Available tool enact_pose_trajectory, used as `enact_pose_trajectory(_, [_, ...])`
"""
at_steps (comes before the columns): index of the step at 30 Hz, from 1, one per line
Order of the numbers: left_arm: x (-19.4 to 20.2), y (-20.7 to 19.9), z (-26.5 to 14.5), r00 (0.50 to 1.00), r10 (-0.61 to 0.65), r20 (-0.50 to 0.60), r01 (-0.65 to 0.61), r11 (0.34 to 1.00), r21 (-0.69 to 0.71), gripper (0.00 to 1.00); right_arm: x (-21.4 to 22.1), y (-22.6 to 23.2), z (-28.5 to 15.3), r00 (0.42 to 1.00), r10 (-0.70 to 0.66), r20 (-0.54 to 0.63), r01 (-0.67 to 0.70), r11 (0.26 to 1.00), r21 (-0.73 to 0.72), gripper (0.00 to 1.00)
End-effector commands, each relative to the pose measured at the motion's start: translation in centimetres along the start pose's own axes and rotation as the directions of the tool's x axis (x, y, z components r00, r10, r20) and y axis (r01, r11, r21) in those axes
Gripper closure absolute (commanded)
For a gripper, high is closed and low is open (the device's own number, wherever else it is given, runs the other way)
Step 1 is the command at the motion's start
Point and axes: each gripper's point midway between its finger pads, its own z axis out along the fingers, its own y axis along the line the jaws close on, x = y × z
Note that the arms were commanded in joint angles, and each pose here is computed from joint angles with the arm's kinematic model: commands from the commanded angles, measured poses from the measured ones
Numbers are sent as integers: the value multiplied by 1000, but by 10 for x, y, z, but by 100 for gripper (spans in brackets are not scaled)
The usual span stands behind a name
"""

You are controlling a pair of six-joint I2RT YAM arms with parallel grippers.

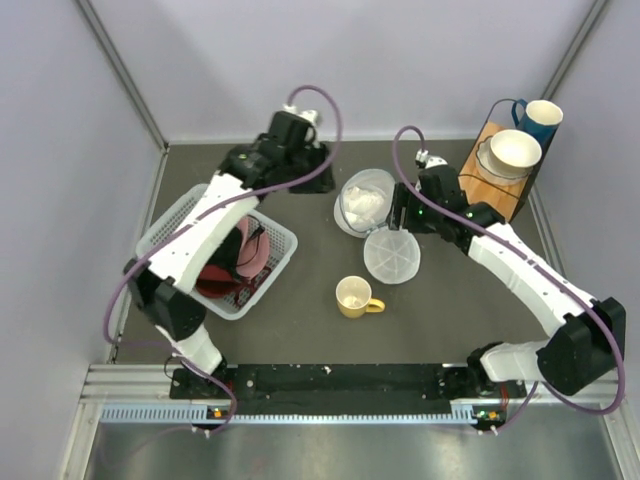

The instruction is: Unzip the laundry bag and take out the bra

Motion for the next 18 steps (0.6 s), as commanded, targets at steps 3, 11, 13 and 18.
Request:
enact_pose_trajectory(3, [14,-93,56,995,63,-71,-44,970,239,49,1,-11,-14,997,43,67,-44,999,15,32])
enact_pose_trajectory(11, [2,-84,138,990,138,32,-140,984,111,65,12,-31,-55,985,75,155,-80,996,31,33])
enact_pose_trajectory(13, [5,-78,157,987,155,29,-157,985,77,65,13,-33,-60,984,77,163,-83,996,33,33])
enact_pose_trajectory(18, [22,-68,199,985,174,-6,-174,984,43,62,13,-31,-63,984,79,160,-84,996,24,33])
